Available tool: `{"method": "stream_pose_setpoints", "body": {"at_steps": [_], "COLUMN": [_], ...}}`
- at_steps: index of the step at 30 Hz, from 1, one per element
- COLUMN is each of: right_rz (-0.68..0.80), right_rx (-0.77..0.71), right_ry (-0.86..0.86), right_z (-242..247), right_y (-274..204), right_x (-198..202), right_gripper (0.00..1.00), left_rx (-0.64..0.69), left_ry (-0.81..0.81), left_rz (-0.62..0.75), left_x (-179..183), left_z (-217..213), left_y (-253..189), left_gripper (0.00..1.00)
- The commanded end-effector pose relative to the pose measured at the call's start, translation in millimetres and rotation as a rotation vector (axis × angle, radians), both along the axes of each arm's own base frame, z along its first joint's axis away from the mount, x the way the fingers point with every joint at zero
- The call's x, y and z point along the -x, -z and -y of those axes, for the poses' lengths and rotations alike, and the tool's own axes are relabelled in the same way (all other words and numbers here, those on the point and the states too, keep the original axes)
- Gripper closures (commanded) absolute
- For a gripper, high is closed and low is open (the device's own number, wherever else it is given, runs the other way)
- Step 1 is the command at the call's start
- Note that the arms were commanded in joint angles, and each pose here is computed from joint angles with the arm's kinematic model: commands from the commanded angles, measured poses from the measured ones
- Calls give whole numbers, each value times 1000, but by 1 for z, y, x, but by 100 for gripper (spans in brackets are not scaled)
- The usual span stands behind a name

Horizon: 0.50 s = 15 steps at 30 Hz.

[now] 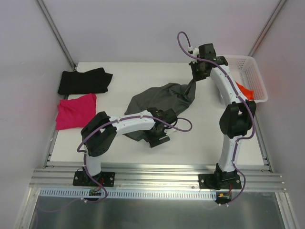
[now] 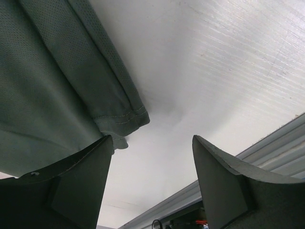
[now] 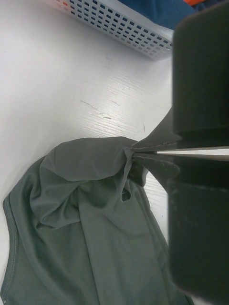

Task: Fold and stack the t-shirts
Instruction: Flatten out the tshirt

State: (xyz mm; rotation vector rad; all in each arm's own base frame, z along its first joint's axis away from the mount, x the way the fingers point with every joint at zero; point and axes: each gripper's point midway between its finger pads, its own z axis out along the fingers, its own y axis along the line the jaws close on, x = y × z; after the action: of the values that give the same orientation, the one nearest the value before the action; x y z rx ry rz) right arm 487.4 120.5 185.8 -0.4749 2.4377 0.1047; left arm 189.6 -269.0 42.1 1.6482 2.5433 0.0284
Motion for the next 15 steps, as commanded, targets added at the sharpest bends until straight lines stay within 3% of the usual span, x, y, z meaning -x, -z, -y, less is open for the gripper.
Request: {"method": "stream_pose_setpoints", "body": {"at_steps": [1,15], "right_rz": [85,75], "right_rx": [-2,2], "right_ry": [-6,-7], "right_z": [-1,-1], "right_y": [-31,-25], "right_x": [-4,-4], "right_gripper": [99,99], "left_rx": [1,-8], "left_ry": [5,4], "left_rz": [12,-25], "left_x": [2,4], "left_z": [1,-1], "left_y": [-5,20], "left_gripper": [32,38]}}
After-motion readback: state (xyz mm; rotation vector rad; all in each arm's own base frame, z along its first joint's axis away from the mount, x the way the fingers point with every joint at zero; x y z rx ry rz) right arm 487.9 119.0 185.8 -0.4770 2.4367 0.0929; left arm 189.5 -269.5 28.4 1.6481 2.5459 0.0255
